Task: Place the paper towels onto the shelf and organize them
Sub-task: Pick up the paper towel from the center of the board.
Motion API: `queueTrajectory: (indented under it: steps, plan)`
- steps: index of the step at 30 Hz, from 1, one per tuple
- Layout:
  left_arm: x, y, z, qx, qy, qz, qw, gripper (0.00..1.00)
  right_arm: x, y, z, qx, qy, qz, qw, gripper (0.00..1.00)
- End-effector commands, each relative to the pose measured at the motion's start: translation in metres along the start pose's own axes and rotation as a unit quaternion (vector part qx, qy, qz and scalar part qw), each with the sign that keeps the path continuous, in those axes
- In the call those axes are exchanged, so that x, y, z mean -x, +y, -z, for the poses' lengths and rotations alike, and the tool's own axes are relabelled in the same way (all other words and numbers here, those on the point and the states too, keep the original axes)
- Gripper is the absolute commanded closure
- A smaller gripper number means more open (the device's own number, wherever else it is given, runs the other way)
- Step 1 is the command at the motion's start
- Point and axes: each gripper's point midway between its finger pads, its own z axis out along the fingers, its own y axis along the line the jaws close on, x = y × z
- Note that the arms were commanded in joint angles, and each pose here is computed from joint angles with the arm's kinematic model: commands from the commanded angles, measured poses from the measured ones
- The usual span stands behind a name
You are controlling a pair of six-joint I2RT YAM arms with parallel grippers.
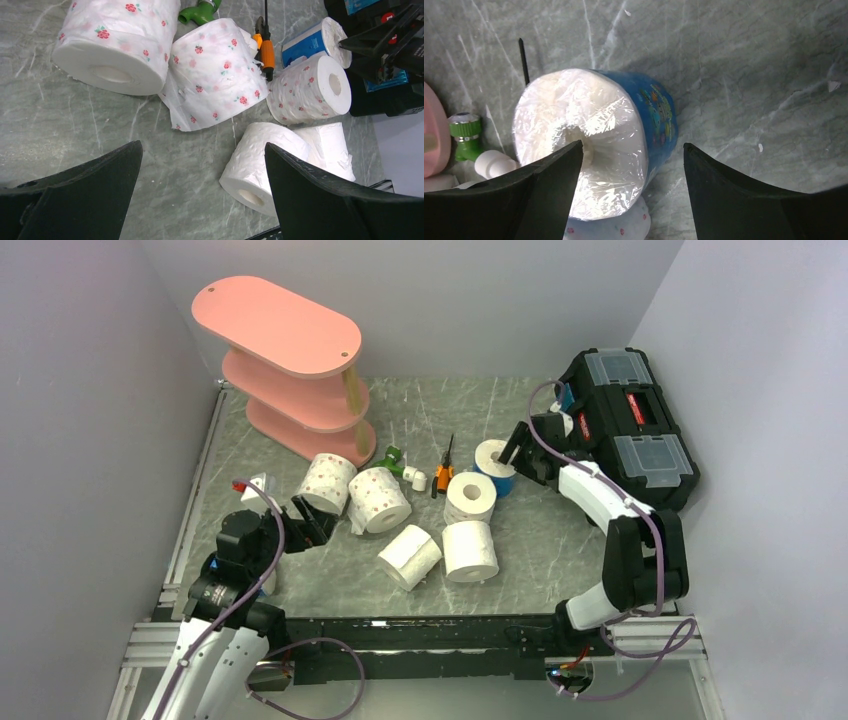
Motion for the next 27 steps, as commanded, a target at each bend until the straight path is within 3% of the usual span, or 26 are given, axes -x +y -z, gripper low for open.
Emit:
queueTrajectory:
  steps: [1, 7, 18, 27]
  plan:
    - [0.013, -0.007, 0.006, -0.007, -0.022, -0.004, 1.000, 0.01, 0.003, 0.008, -0.002, 0.007, 0.002, 0.000, 1.000, 0.25]
    - [0.013, -0.006, 0.005, -0.005, -0.024, -0.003, 1.000, 0.01, -0.008, -0.001, -0.011, -0.013, 0.021, 0.009, 1.000, 0.31]
    - [0.015, -0.003, 0.010, 0.011, -0.020, -0.004, 1.000, 0.01, 0.008, 0.010, 0.009, 0.002, 0.004, 0.029, 1.000, 0.62]
    - [0.034, -0.002, 0.021, 0.029, -0.061, -0.005, 0.998, 0.01, 0.049, 0.053, 0.069, 0.056, -0.092, 0.039, 0.993, 0.66]
